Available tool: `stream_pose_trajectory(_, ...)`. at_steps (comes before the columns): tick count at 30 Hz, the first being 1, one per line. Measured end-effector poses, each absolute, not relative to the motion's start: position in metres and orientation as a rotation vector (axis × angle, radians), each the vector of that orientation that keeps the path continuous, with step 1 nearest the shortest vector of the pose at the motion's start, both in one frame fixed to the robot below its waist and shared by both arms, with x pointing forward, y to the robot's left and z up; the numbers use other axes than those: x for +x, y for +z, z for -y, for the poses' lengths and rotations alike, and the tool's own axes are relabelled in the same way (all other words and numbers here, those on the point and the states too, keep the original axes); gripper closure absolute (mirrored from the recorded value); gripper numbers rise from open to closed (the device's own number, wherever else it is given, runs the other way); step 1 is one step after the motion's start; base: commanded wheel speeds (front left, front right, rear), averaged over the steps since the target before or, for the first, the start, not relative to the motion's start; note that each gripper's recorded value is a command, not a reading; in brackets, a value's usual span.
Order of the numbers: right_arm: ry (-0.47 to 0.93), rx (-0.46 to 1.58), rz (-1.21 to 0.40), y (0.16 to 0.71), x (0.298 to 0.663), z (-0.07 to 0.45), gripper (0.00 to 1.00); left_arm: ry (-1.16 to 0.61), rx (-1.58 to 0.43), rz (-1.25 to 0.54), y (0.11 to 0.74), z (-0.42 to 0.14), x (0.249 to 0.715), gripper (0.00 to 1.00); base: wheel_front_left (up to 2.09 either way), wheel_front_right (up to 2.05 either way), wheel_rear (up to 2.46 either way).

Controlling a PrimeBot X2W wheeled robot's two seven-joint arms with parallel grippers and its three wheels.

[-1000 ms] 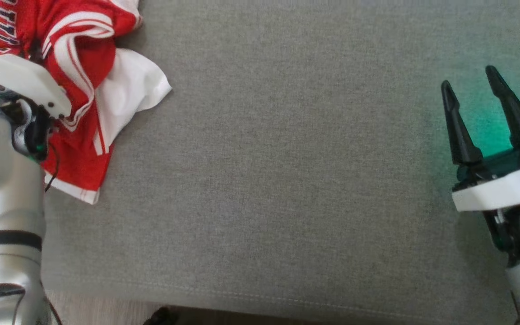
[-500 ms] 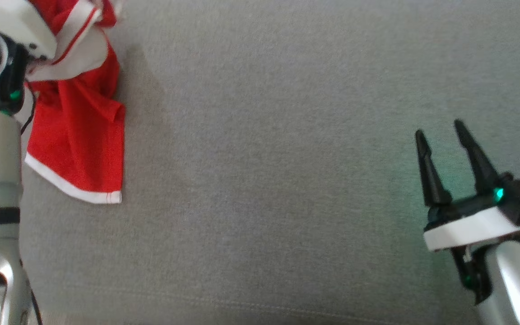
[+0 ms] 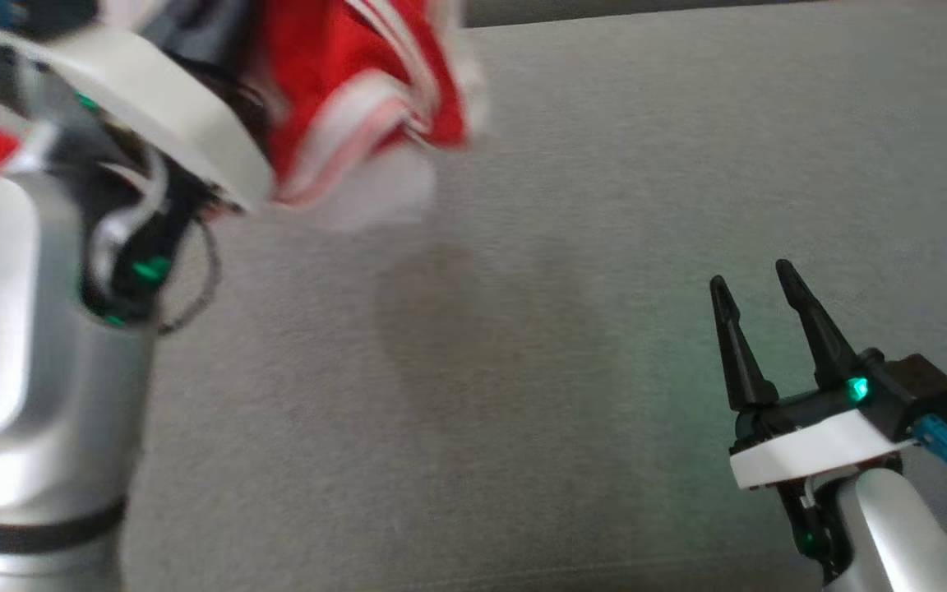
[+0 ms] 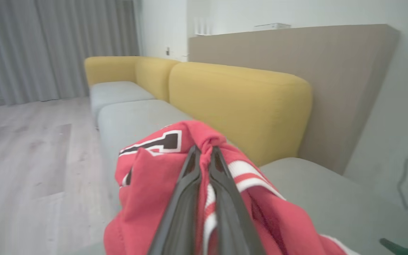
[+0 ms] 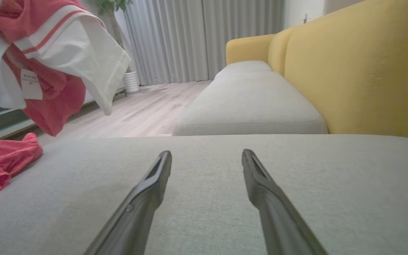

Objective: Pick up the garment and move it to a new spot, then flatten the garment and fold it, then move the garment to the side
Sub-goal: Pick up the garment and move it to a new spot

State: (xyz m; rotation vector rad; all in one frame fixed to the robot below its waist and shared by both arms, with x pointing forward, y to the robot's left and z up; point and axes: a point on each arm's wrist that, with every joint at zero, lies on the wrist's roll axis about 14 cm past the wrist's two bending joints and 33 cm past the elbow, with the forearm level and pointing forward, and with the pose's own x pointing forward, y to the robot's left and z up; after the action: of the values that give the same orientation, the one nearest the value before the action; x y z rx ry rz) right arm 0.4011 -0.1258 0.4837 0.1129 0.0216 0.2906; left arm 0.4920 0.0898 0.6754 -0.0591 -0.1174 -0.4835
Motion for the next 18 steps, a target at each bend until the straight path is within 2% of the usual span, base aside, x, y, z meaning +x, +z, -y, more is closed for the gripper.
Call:
stream_pose_trajectory(6, 0.187, 0.124, -0.009, 0.486, 0.384, 0.156, 0.0, -0.76, -0.183, 0.061, 0.658, 0.013, 0.465, 1.0, 0.0, 0.0, 0.0)
stream_pose_trajectory(10, 0.116, 0.125, -0.013, 0.484, 0.372, 0.176, 0.0, -0.889, -0.243, -0.02, 0.625, 0.069, 0.448, 1.0, 0.0, 0.0, 0.0)
stream_pose_trajectory(13, 0.066, 0.128, -0.021, 0.482, 0.363, 0.19, 0.0, -0.92, -0.223, -0.062, 0.59, 0.094, 0.445, 1.0, 0.0, 0.0, 0.0)
stream_pose_trajectory(18, 0.014, 0.144, -0.034, 0.476, 0.355, 0.199, 0.0, -0.897, -0.187, -0.174, 0.51, 0.105, 0.45, 1.0, 0.0, 0.0, 0.0)
